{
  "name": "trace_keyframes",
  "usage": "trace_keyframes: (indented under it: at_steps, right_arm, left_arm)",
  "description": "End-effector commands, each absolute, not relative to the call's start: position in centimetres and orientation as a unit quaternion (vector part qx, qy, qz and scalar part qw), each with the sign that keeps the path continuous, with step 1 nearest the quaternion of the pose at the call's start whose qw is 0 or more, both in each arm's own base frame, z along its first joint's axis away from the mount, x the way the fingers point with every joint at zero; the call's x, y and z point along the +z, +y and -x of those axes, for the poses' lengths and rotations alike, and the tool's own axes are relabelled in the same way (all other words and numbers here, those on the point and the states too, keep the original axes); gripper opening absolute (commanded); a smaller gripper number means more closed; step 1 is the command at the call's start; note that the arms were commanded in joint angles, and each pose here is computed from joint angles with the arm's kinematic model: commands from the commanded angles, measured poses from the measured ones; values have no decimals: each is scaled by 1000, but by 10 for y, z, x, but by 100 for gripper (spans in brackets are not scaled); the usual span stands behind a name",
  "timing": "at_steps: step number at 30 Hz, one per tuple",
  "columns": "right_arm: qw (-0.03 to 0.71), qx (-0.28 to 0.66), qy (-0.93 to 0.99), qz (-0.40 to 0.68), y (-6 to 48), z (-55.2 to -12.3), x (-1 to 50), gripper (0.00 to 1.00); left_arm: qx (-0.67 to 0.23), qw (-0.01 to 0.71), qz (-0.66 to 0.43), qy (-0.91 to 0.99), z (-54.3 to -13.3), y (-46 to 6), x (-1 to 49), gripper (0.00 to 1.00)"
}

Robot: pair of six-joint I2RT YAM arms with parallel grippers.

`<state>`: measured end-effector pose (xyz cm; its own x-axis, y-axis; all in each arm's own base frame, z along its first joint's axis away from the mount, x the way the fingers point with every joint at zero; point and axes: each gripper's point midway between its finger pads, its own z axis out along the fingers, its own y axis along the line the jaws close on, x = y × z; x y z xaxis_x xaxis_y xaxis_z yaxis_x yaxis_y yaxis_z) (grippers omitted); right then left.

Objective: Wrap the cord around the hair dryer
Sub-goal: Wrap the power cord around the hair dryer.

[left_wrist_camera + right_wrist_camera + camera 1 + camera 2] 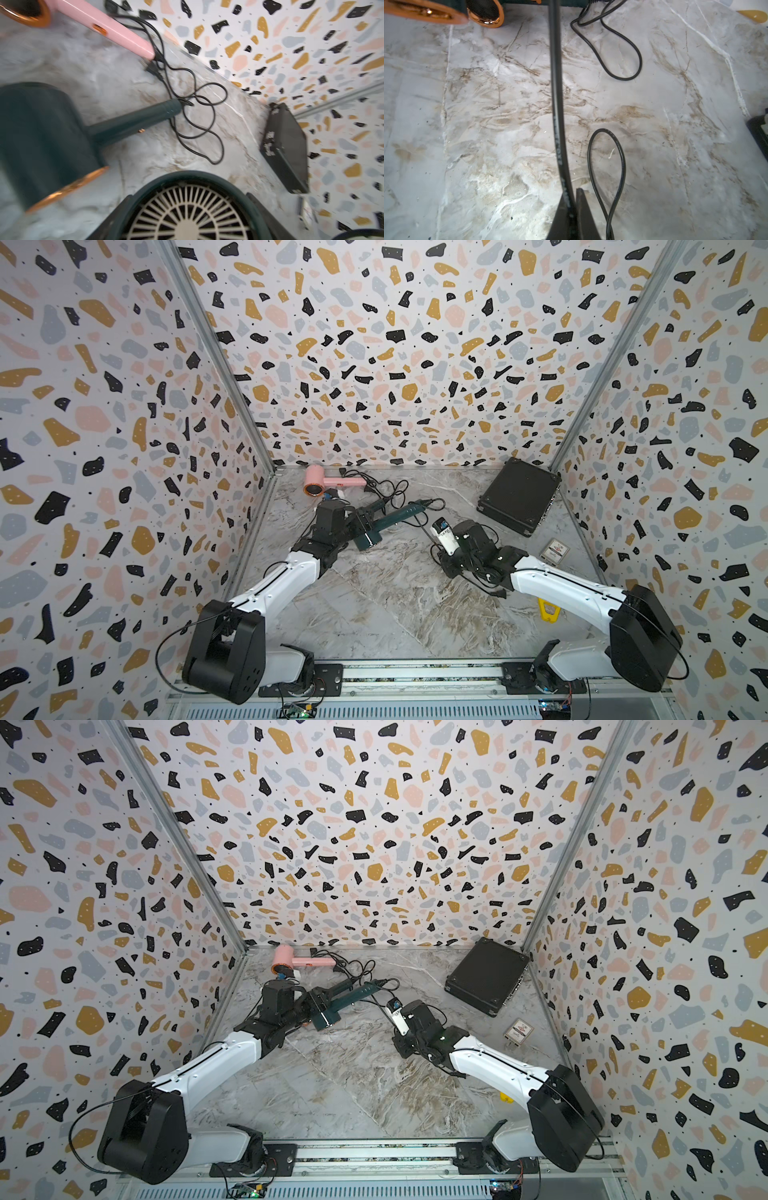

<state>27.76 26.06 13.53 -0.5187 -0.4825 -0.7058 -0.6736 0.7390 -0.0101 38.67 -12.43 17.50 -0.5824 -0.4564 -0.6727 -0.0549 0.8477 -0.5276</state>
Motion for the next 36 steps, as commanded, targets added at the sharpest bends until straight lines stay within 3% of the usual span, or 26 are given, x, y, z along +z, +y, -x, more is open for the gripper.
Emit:
trace_keyframes:
  at_steps: [1, 9, 16, 20, 25, 29, 36]
  right_arm:
    - [388, 106, 850, 339, 254, -279, 154, 0]
    - [408, 22, 808, 424, 256, -291, 187, 0]
    - [420, 12, 749, 512, 282, -301, 221, 0]
    - [419, 24, 735, 533, 294, -309, 231, 0]
    - [386, 84, 745, 537, 293, -315, 226, 0]
    - [379, 152, 765, 498, 282, -319, 231, 1]
    - [370, 233, 786, 438, 258, -319, 236, 51]
  left_arm:
    - [-120, 505, 145, 842, -396, -92, 214, 0]
    - [41, 479, 47, 876, -385, -87, 205, 0]
    - [86, 422, -67, 900, -373, -96, 190, 0]
    - [44, 394, -134, 908, -362, -118, 181, 0]
    - [-154, 336, -234, 899, -321, -184, 180, 0]
    - [-248, 335, -218, 883, -305, -203, 202, 0]
    - [-338, 371, -131, 855, -316, -199, 249, 0]
